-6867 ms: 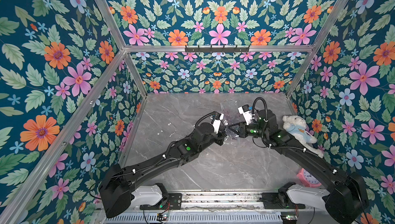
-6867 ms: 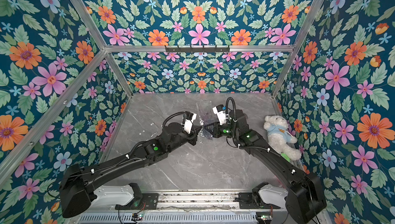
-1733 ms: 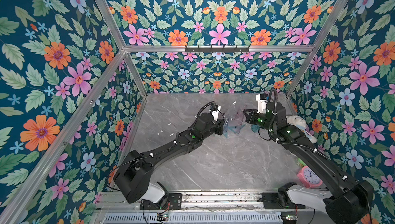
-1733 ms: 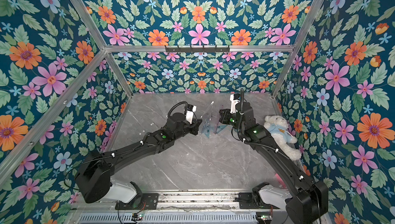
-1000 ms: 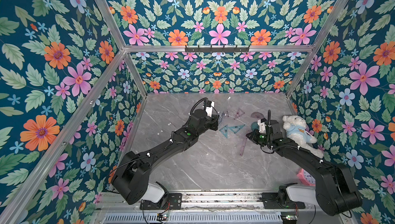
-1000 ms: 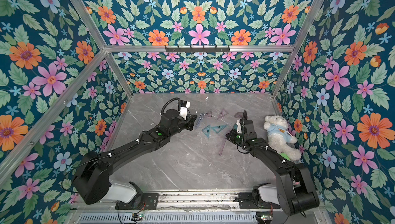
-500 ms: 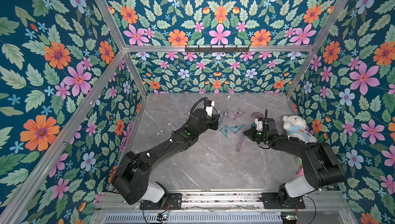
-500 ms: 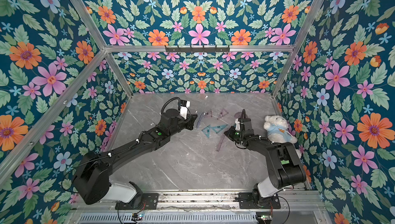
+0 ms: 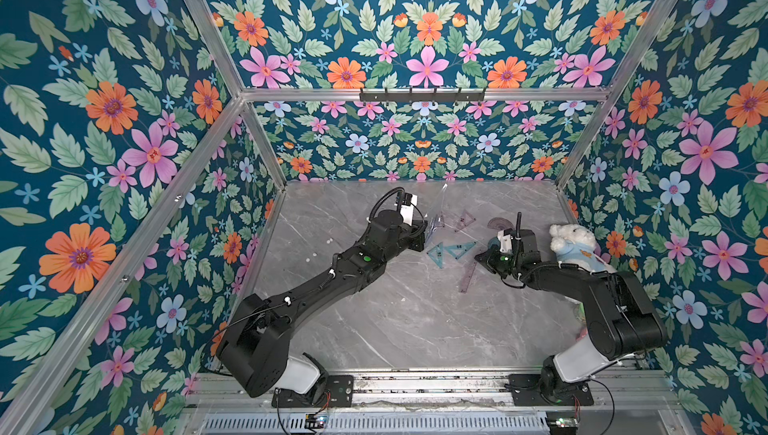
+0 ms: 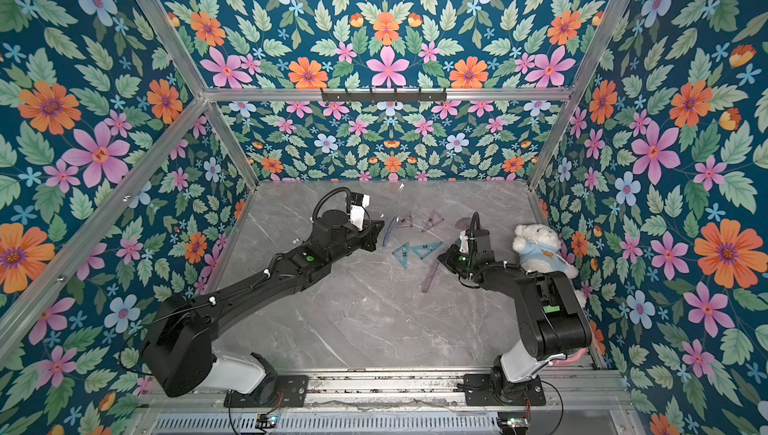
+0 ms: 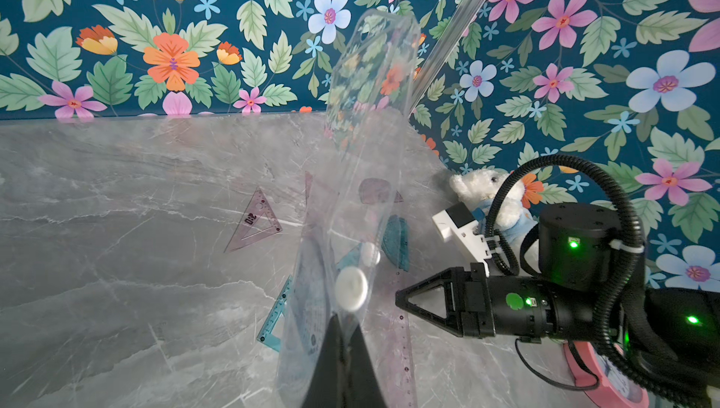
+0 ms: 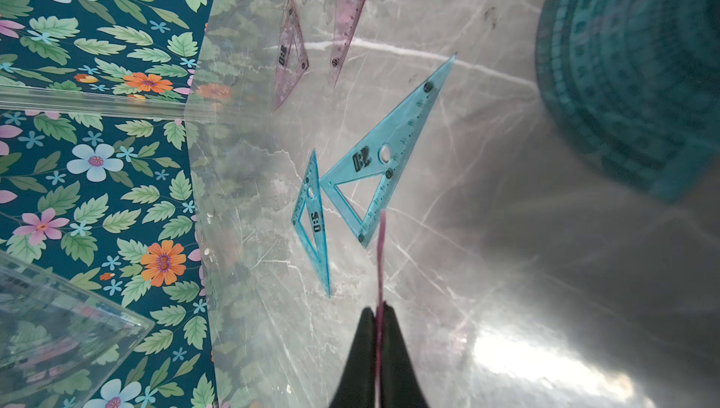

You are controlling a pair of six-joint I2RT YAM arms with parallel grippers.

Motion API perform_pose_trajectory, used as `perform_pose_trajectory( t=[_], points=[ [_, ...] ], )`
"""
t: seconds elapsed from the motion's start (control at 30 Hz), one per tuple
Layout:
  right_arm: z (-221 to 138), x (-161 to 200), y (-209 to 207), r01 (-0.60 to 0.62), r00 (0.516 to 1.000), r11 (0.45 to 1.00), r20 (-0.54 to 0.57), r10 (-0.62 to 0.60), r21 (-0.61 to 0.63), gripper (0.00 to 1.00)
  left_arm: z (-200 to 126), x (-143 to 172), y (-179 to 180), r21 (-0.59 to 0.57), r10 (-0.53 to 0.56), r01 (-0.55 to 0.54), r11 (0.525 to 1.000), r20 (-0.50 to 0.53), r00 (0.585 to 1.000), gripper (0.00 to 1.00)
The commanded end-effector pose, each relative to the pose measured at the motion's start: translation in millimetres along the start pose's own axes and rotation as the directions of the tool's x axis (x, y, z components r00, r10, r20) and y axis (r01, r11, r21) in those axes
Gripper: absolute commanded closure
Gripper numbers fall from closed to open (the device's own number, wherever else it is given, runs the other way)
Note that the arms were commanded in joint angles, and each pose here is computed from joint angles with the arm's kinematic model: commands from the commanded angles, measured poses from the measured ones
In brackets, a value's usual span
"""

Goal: Open the ruler set and take out the ruler
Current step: Place the ruler at the center of the board.

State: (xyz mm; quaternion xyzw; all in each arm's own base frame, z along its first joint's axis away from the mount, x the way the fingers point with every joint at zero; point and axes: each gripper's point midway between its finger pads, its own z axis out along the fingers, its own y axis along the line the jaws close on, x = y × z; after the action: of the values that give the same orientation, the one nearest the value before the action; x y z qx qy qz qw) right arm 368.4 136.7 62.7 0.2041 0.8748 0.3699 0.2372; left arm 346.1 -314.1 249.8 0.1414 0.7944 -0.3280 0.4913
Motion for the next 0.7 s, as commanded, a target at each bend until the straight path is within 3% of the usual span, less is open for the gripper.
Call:
perform_pose_trajectory(
  t=[0.0, 0.13, 0.33, 0.53, 0.67],
  points=[
    [0, -2, -1, 0.010, 1.000, 1.000, 0.003, -0.010, 0.015, 0.84, -2, -7, -4, 0.013, 0.006, -0.006, 1.000, 0.016, 1.000, 1.00],
    [-1, -2, -6, 0.014, 1.000, 0.999, -0.002, -0.014, 0.049, 0.72, -4, -6, -3, 0.006, 0.006, -0.006, 1.000, 0.013, 1.000, 1.00],
    [-7, -1, -14, 0.039, 0.999, 0.993, -0.004, -0.039, 0.112, 0.64, -3, -4, -2, 0.001, 0.004, -0.004, 1.000, 0.007, 1.000, 1.00],
    [-15, -1, -16, 0.064, 0.998, 0.986, -0.009, -0.063, 0.157, 0.63, 1, -1, -3, 0.007, 0.006, -0.006, 1.000, -0.008, 1.000, 1.00],
    [-33, -7, 18, 0.130, 0.991, 0.986, 0.018, -0.132, 0.102, 0.63, 5, 7, -5, 0.018, 0.013, -0.013, 1.000, -0.031, 0.999, 1.00]
  ],
)
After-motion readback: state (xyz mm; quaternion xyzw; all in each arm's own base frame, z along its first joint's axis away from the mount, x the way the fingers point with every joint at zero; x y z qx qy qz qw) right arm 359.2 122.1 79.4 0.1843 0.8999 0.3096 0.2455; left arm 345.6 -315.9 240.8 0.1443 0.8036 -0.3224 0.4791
